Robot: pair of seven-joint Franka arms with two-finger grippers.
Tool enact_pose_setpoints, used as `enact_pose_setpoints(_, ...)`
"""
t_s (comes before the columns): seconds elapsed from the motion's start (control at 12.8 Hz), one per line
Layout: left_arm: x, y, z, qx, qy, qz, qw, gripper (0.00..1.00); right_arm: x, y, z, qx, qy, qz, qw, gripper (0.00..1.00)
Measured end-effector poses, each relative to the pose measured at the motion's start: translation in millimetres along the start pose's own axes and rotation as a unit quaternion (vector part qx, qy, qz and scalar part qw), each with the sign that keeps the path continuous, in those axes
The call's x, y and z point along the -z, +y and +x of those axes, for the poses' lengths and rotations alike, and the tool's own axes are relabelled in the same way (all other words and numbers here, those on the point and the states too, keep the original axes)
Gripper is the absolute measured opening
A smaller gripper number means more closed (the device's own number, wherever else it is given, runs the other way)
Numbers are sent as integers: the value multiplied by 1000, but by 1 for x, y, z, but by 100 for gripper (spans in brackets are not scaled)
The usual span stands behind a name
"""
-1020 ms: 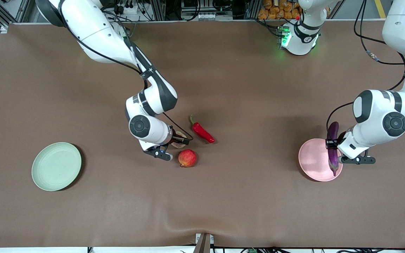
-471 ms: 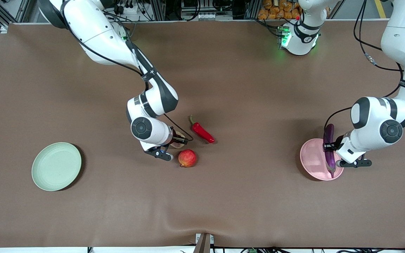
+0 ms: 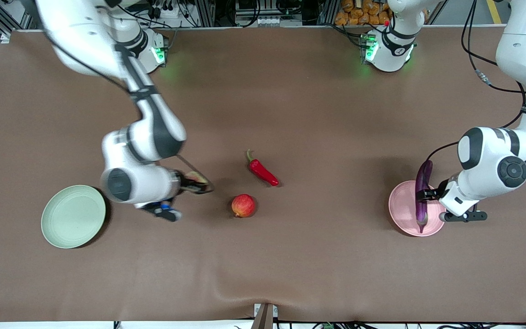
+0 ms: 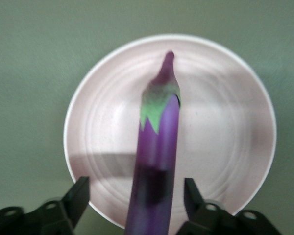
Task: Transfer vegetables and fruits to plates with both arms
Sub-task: 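Lower the eggplant onto the pink plate while the right gripper grasps the peach, then carry the peach to the green plate while the left gripper reaches the chili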
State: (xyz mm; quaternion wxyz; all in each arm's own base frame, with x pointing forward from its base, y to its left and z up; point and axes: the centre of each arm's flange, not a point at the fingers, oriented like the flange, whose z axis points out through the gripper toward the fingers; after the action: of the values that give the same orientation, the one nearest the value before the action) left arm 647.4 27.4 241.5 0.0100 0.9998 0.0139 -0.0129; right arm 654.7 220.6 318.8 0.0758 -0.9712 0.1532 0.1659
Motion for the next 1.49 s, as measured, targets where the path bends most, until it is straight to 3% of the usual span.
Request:
enact_pose_setpoints(0.08,11,3,3,-1,2,1,1000,100,15,29,13,15,-5,5,1000,78)
enact_pose_setpoints(0.39,61,57,0,23,-8,1,1000,100,48,143,64,70,-1,24,997,78)
enact_pose_setpoints(0.63,88,108,-9,59,-14,-4,998,100,64,235,91,120,18,-34,992,78)
enact_pose_setpoints(0.86,101,159,-20,90,-15,-18,996,100,73,313,106,155,19,-37,987,78)
enact_pose_setpoints(1.1,109,196,-31,115,-16,-28,993,100,64,357,120,161,30,-39,986,78)
enact_pose_setpoints(1.33,108,242,-47,130,-21,-29,991,100,37,367,142,166,57,-48,983,78)
enact_pose_setpoints(1.49,109,290,-62,145,-22,-33,989,100,11,369,152,166,57,-47,983,78)
